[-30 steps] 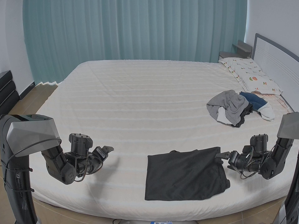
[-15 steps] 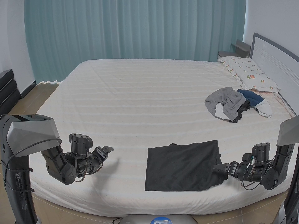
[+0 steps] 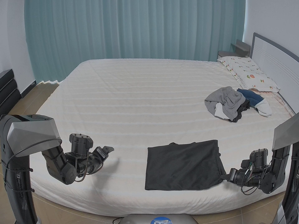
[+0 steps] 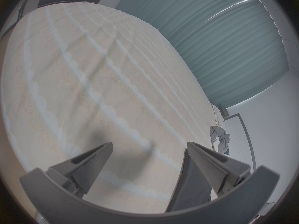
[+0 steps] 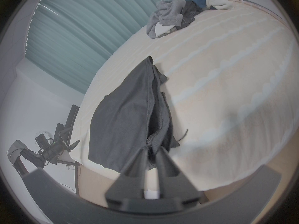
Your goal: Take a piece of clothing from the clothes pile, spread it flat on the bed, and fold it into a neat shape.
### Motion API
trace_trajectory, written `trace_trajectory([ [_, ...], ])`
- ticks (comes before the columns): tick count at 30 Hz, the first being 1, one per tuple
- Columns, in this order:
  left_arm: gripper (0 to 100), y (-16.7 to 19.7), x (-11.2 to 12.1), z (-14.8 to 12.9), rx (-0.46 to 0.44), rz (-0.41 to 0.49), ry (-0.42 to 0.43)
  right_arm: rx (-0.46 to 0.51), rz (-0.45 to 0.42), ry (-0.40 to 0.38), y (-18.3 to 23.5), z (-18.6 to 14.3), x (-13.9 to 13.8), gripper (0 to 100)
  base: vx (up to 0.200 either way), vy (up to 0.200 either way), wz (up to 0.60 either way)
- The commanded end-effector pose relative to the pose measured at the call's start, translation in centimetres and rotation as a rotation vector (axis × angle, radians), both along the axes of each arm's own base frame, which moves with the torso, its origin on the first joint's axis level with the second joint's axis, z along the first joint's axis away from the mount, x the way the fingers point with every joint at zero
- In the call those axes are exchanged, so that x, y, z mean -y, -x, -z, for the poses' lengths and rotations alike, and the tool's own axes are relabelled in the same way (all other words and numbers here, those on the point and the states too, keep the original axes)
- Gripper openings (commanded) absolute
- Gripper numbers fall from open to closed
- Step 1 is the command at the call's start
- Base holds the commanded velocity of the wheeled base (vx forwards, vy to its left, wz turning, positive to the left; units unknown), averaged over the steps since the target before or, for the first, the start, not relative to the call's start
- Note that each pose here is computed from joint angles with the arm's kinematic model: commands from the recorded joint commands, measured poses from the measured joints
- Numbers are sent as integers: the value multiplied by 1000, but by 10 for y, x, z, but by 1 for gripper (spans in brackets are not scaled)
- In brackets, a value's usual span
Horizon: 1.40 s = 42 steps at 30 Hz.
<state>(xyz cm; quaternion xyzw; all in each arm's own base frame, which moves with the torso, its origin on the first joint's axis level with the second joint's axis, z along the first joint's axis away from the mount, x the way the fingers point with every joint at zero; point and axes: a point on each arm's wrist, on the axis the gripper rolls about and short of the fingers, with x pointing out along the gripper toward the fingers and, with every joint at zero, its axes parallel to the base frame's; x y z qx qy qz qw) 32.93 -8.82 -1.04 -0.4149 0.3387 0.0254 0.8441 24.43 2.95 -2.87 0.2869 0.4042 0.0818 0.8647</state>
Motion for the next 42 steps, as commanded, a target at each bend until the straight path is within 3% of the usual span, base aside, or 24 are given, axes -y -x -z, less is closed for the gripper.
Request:
trace_trajectory([
  [1, 100, -1, 0, 0, 1, 0, 1, -11, 11, 6, 5, 0, 4, 0, 0, 0, 0],
  [18, 100, -1, 0, 0, 1, -1, 0, -14, 2, 46, 14, 2, 14, 0, 0, 0, 0],
  [19, 100, -1, 0, 0, 1, -1, 0, -15, -2, 50, 14, 3, 14, 100, 0, 0, 0],
  [24, 100, -1, 0, 0, 1, -1, 0, 11, 12, 51, 11, 1, 18, 100, 0, 0, 0],
  [26, 100, 0, 0, 0, 0, -1, 0, 100, 49, 34, 4, -12, 25, 100, 0, 0, 0],
  [29, 100, -1, 0, 0, 1, -1, 0, 151, 55, 31, -5, -17, 27, 100, 0, 0, 0],
  [34, 100, 0, 0, 0, 0, -1, 0, 235, 115, -54, -51, -15, 25, 100, 0, 0, 0],
  [42, 100, -1, 0, 0, 2, -2, 0, 185, 137, -108, -105, -3, 17, 100, 0, 0, 0],
])
